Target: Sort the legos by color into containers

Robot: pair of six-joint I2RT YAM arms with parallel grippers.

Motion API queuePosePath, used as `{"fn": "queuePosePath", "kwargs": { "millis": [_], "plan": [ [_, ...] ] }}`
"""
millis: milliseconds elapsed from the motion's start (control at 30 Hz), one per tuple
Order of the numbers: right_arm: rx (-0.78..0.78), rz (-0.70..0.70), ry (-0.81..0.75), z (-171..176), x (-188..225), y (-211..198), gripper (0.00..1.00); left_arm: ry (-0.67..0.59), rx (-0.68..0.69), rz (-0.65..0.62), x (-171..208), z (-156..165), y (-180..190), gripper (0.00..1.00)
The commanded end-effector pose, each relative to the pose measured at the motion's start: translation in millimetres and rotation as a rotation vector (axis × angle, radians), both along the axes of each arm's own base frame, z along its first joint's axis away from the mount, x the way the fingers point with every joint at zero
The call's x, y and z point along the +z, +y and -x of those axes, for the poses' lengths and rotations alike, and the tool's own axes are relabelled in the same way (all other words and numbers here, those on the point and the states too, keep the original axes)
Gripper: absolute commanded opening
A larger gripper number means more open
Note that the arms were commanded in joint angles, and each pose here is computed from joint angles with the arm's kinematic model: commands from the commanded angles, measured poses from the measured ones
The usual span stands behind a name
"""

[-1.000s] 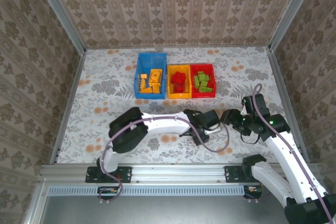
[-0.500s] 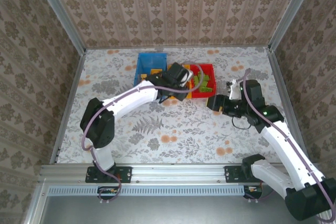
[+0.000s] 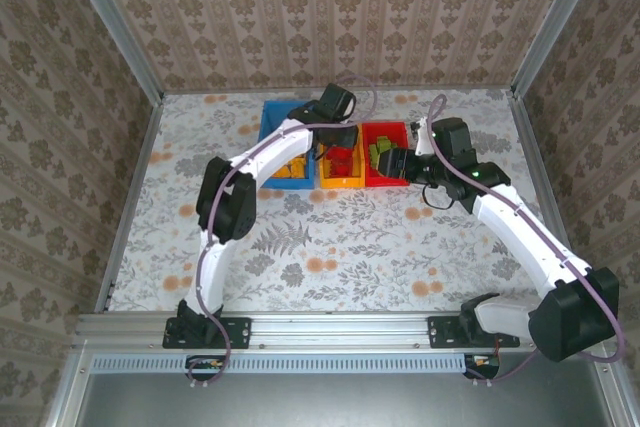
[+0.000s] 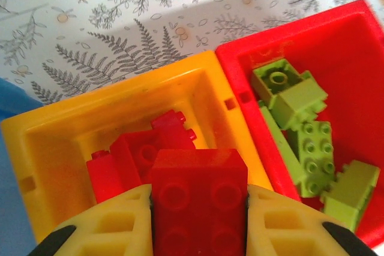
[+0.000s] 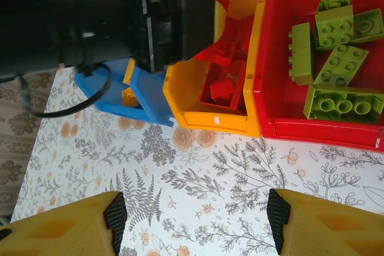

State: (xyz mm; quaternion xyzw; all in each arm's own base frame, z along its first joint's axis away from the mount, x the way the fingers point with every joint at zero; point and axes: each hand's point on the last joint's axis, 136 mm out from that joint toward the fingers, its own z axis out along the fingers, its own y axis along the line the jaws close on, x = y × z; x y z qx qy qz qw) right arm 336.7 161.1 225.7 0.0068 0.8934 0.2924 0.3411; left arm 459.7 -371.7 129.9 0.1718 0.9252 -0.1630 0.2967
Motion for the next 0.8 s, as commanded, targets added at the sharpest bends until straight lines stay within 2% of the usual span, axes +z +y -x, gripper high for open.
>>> {"fn": "queuePosePath", "kwargs": {
  "millis": [0,167,267,400,567,633,667,700,733,767],
  "plan": [
    [0.002,0.012,-0.039,-6,9,1,0.67,0.019,0.0,0.089,16,-7,-15,0.31],
    [0.004,0.019,-0.02,-5,6,1,0.68,0.049,0.043,0.051,9,-8,-5,0.52],
    [0.008,0.027,-0.023,-5,7,1,0.69,0.029,0.06,0.049,21,-7,2,0.57],
    [0.019,0.036,-0.043,-7,12,1,0.7,-0.01,0.075,0.066,52,-2,12,0.59],
    [0.072,0.024,-0.199,-7,40,7,0.71,-0.045,0.148,0.128,99,22,45,0.67],
    [0.056,0.047,-0.251,-8,48,2,0.77,-0.051,0.193,0.176,117,33,68,0.76],
    [0.029,0.069,-0.254,-9,49,-4,0.81,-0.05,0.217,0.206,123,41,82,0.99],
    [0.001,0.095,-0.248,-10,49,-10,0.86,-0.04,0.245,0.236,126,49,99,1.0],
    [-0.019,0.116,-0.24,-11,49,-15,0.99,-0.036,0.274,0.259,130,56,115,1.0],
    [-0.031,0.136,-0.236,-10,48,-19,1.0,-0.029,0.314,0.274,131,64,135,1.0]
  ]
}}
